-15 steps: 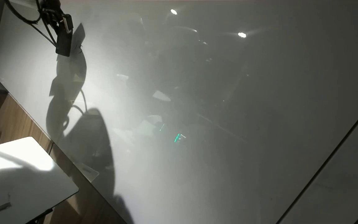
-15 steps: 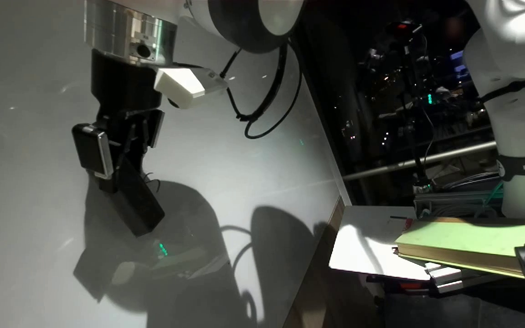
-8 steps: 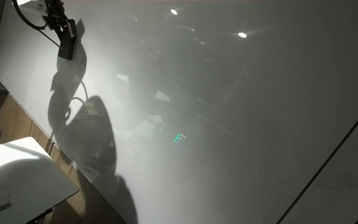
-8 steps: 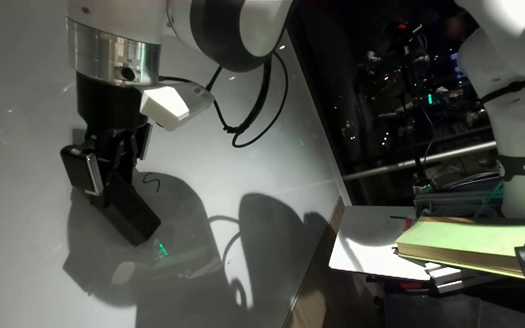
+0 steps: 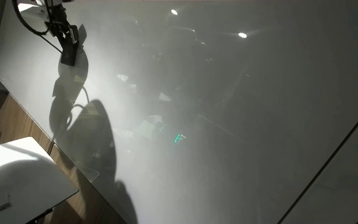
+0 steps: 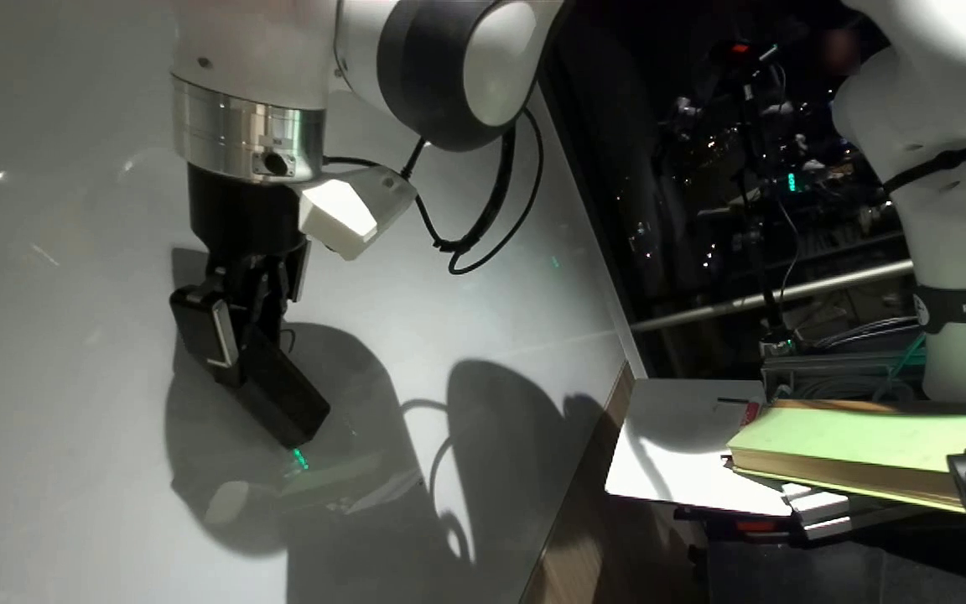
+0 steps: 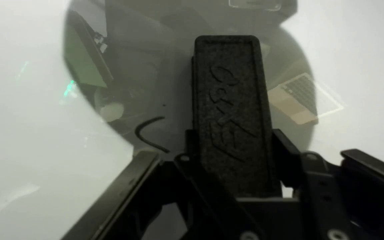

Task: Erase the words on the whiteboard

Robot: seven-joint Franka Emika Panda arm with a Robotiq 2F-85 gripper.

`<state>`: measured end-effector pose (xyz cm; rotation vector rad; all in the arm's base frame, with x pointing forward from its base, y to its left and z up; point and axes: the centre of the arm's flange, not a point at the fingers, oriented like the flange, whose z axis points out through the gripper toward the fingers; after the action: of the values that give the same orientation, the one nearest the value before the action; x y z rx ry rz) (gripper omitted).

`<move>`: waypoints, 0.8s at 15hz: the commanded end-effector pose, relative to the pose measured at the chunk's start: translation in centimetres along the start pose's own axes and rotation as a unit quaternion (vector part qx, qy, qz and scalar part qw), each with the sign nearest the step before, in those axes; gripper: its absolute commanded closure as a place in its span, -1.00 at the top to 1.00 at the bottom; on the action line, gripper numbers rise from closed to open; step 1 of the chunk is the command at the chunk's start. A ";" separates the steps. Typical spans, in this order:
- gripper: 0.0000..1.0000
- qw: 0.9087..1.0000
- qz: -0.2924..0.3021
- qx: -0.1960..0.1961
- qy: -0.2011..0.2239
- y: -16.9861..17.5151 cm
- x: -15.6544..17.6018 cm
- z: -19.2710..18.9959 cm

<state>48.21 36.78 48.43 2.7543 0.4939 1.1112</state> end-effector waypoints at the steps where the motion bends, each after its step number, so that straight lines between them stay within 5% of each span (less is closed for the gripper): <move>1: -0.40 0.999 0.015 -0.042 0.001 7.9 0.1 2.4; 9: -0.40 0.994 0.051 -0.087 -0.032 16.1 -3.7 3.4; 12: -0.40 0.992 0.068 -0.081 -0.064 14.9 -6.9 2.0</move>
<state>48.59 23.40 45.87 2.7109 0.2349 0.9709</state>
